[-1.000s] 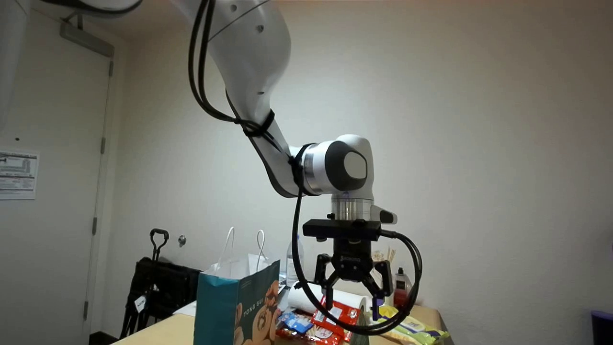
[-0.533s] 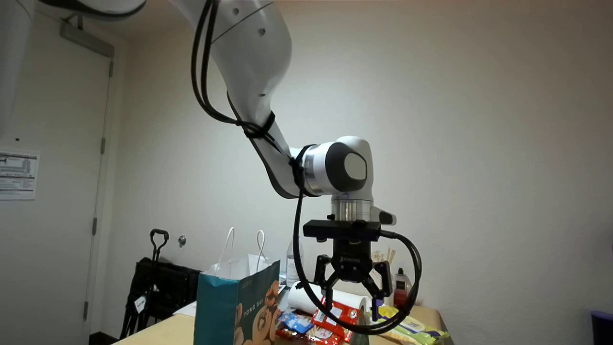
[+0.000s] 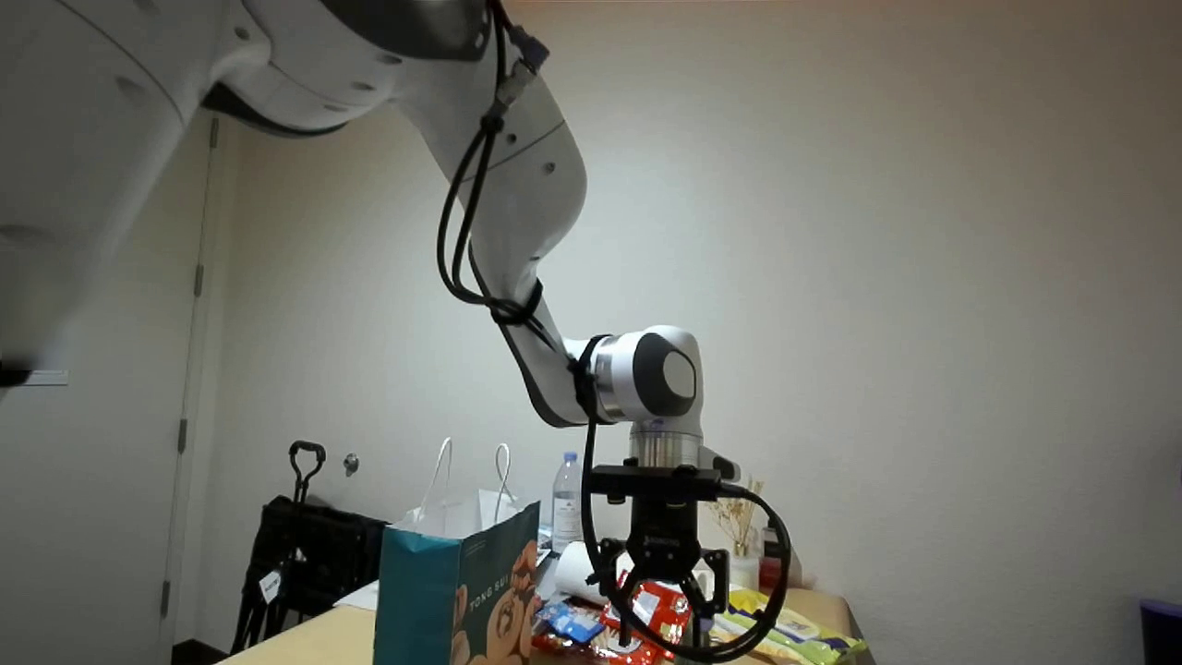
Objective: Put the green packet in the green bag
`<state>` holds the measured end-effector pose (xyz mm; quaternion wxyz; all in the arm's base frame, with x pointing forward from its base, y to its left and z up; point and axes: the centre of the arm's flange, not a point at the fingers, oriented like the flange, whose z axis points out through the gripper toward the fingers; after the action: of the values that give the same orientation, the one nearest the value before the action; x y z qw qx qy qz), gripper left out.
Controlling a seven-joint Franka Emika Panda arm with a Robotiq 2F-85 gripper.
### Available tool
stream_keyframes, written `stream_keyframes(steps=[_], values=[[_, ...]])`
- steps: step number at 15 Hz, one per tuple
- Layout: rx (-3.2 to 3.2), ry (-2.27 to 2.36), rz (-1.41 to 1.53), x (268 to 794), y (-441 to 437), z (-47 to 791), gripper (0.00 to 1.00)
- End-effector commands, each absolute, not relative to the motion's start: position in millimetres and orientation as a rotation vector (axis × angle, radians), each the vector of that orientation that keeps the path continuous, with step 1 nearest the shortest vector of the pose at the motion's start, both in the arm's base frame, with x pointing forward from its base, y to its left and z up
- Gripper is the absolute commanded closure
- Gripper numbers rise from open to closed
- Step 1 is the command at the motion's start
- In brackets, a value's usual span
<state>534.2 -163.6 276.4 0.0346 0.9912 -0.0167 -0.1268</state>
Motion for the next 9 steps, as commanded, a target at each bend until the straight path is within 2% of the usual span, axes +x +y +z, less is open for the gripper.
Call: stream_keyframes(steps=[1, 9], values=[[3.012, 0.027, -0.471, 557, -165, 264, 0.47], [2.991, 0.043, -0.456, 567, -169, 259, 0.99]])
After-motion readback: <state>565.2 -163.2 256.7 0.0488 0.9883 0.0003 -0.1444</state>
